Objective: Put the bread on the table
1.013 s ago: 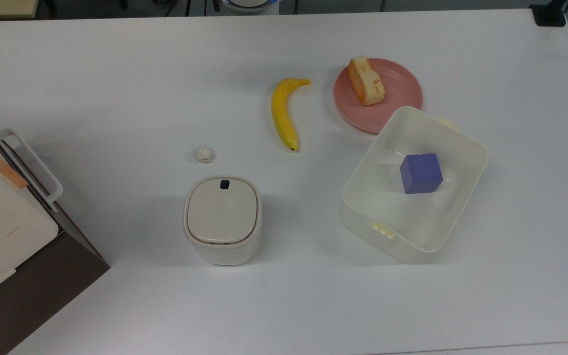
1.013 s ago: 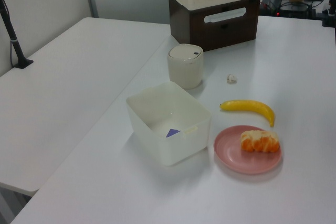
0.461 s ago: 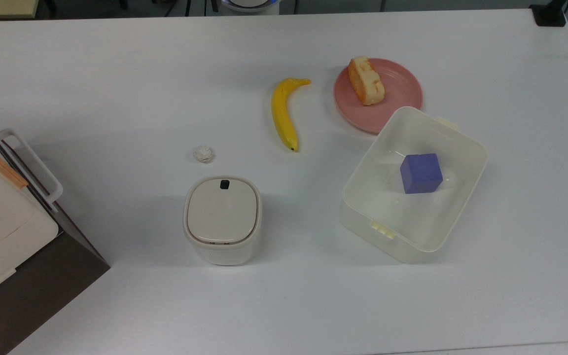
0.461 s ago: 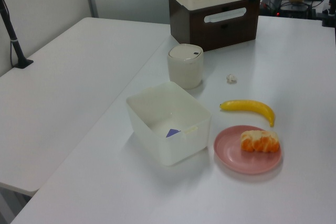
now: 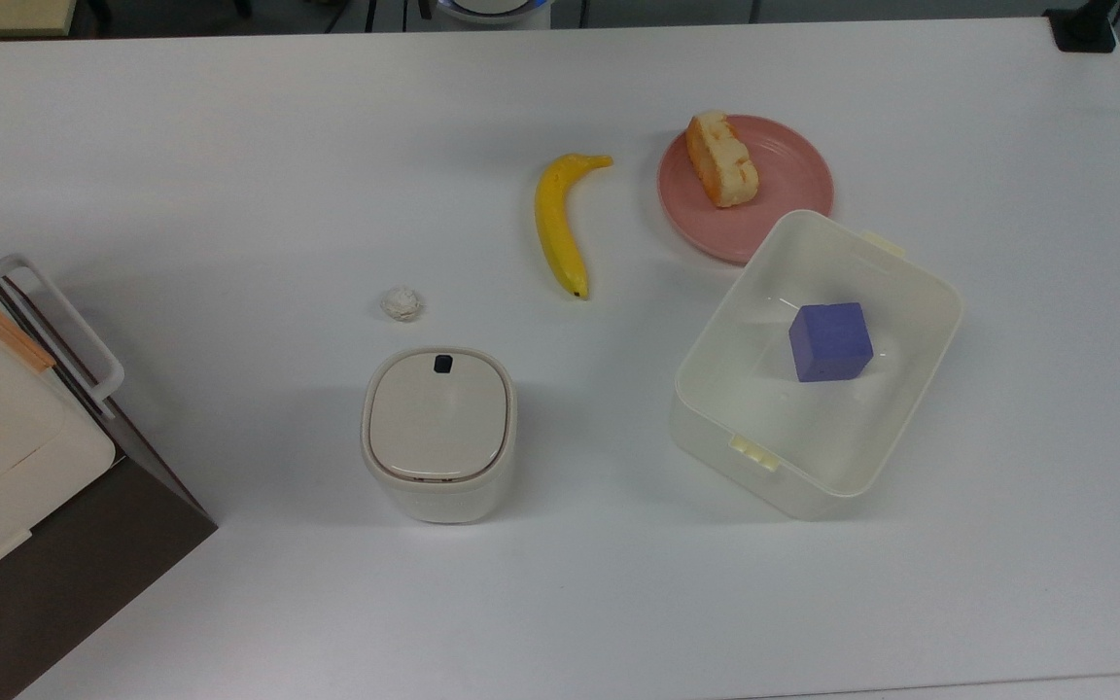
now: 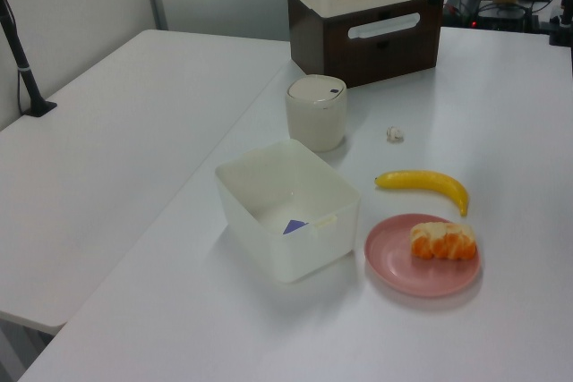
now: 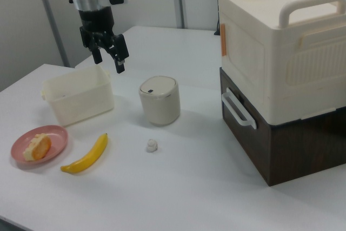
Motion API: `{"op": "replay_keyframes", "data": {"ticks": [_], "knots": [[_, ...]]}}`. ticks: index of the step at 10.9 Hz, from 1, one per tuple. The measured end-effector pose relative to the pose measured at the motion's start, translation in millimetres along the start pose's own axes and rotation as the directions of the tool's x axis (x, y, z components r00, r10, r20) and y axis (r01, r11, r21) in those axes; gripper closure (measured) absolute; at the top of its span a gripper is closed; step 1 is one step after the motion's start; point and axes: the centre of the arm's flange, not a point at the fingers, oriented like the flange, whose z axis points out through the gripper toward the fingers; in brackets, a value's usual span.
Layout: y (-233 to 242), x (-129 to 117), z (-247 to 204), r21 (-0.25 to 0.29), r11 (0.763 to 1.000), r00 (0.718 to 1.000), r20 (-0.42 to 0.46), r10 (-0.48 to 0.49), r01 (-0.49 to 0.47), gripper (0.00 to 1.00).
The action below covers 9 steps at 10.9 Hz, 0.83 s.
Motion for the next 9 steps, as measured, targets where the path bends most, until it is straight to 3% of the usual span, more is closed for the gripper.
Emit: {"op": "replay_keyframes", "data": {"ticks": [6,9], "knots": [[4.2,0.4,-1.0,-0.006,1.000,1.000,-0.003,-0.010,0.010,0.00],[11.2,0.9,-2.3,-0.061,0.997,0.999,-0.007,-0.041,0.040,0.00]]}}
